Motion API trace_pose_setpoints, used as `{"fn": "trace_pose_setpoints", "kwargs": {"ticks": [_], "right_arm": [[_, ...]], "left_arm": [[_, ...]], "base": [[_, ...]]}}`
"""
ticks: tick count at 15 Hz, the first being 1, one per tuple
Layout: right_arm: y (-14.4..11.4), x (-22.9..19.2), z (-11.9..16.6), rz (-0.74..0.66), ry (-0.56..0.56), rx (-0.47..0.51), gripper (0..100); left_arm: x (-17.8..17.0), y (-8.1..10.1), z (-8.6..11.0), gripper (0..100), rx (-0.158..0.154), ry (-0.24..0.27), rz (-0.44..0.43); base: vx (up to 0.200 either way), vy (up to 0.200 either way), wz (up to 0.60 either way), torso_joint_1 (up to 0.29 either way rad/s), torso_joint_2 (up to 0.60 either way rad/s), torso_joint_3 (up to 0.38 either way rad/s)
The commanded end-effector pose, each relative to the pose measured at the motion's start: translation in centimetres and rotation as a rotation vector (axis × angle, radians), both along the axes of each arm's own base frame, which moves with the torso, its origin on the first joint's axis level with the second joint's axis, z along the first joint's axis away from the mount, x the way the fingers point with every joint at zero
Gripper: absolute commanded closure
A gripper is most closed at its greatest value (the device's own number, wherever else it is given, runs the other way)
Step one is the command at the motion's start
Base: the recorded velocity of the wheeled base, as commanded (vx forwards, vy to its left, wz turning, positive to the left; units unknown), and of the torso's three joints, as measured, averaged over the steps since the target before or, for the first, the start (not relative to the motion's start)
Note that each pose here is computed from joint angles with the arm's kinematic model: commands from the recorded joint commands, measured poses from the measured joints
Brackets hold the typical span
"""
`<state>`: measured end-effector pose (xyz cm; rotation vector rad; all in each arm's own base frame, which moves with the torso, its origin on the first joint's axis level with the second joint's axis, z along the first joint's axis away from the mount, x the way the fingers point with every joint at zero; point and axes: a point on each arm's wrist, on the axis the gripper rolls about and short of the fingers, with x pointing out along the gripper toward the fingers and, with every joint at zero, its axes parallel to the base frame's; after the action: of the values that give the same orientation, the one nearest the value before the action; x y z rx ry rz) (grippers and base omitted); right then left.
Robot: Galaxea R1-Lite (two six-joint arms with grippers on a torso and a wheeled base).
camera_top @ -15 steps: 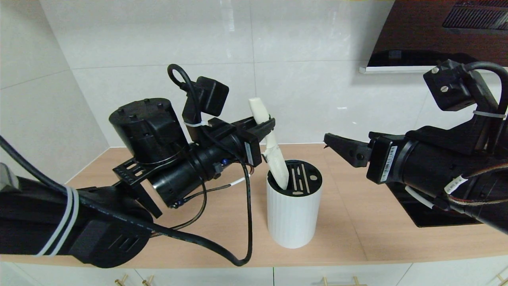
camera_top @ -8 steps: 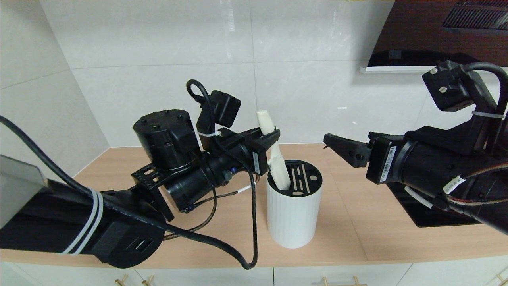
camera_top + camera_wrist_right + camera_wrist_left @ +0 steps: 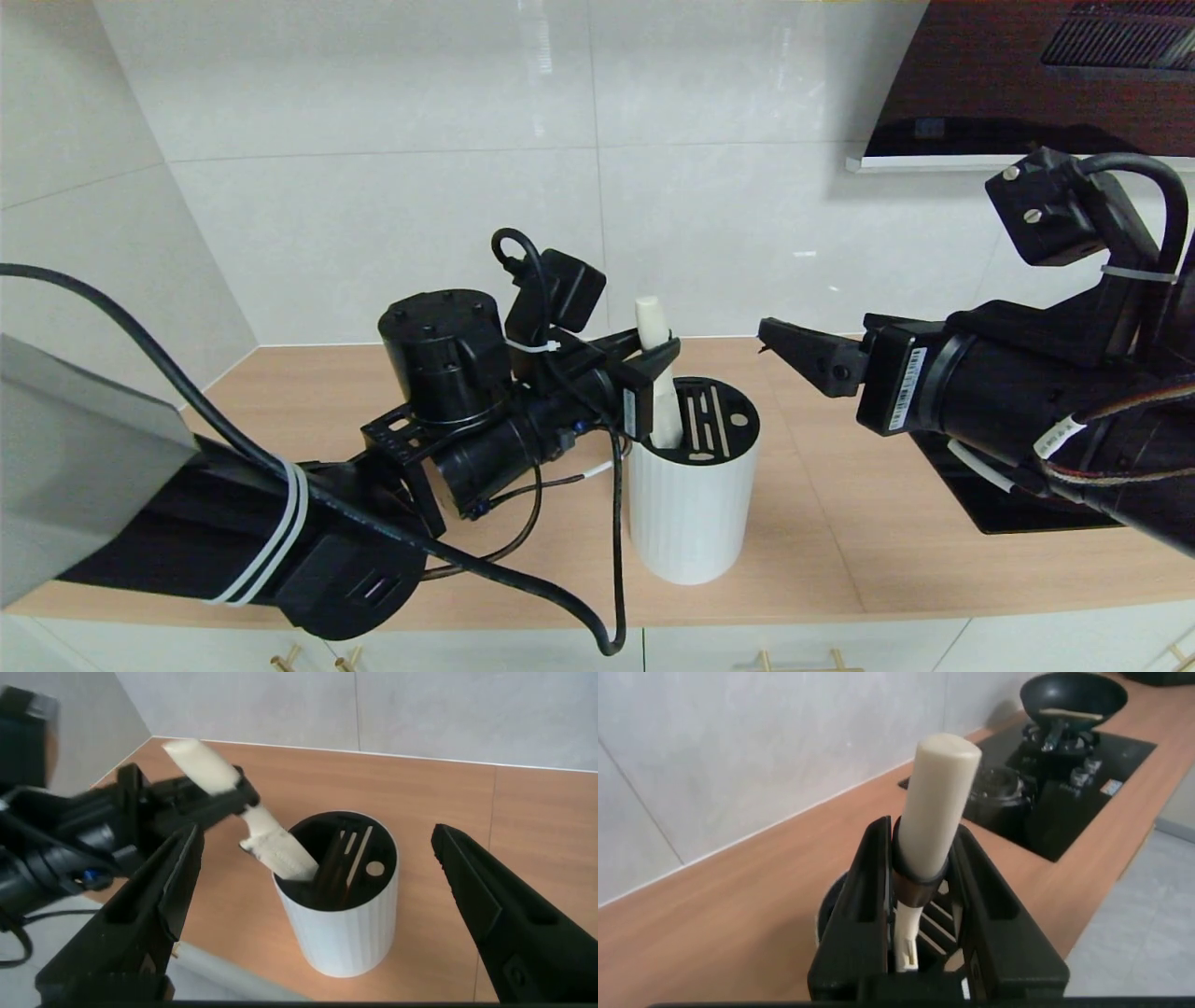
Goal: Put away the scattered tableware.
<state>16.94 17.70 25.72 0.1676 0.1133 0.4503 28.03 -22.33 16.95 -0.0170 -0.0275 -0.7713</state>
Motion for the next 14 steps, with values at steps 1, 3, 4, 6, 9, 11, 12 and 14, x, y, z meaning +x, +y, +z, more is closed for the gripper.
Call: {"fn": "trace_pose_setpoints", "kwargs": {"ticks": [1, 3, 4, 6, 9, 11, 12, 14], "right_arm": [[0.0, 0.0, 0.0, 0.001, 0.0, -0.001, 0], [0.0, 0.0, -0.1, 0.001, 0.002, -0.002, 0], [0.0, 0.0, -0.1, 0.001, 0.003, -0.003, 0], [0.0, 0.0, -0.2, 0.001, 0.004, -0.004, 0], [0.0, 0.0, -0.2, 0.002, 0.004, -0.004, 0], [0.0, 0.0, -0.2, 0.001, 0.004, -0.004, 0], [0.0, 0.0, -0.2, 0.001, 0.004, -0.004, 0], [0.0, 0.0, -0.2, 0.001, 0.004, -0.004, 0]], "left_arm": [[0.3, -0.3, -0.9, 100, 0.011, 0.015, -0.003], [0.6, -0.9, -1.8, 100, 0.002, 0.003, 0.007], [0.8, -1.2, -2.3, 100, 0.009, 0.003, 0.009], [0.9, -1.4, -2.9, 100, 0.018, 0.015, 0.007], [1.1, -1.6, -3.4, 100, 0.026, 0.024, 0.006], [1.1, -1.6, -3.4, 100, 0.027, 0.026, 0.006], [1.1, -1.6, -3.4, 100, 0.026, 0.024, 0.006], [1.0, -1.5, -3.0, 0, 0.017, 0.014, 0.009]], "base": [[0.0, 0.0, 0.0, 0.0, 0.0, 0.0], [0.0, 0.0, 0.0, 0.0, 0.0, 0.0], [0.0, 0.0, 0.0, 0.0, 0.0, 0.0], [0.0, 0.0, 0.0, 0.0, 0.0, 0.0], [0.0, 0.0, 0.0, 0.0, 0.0, 0.0], [0.0, 0.0, 0.0, 0.0, 0.0, 0.0], [0.0, 0.0, 0.0, 0.0, 0.0, 0.0], [0.0, 0.0, 0.0, 0.0, 0.0, 0.0]]}}
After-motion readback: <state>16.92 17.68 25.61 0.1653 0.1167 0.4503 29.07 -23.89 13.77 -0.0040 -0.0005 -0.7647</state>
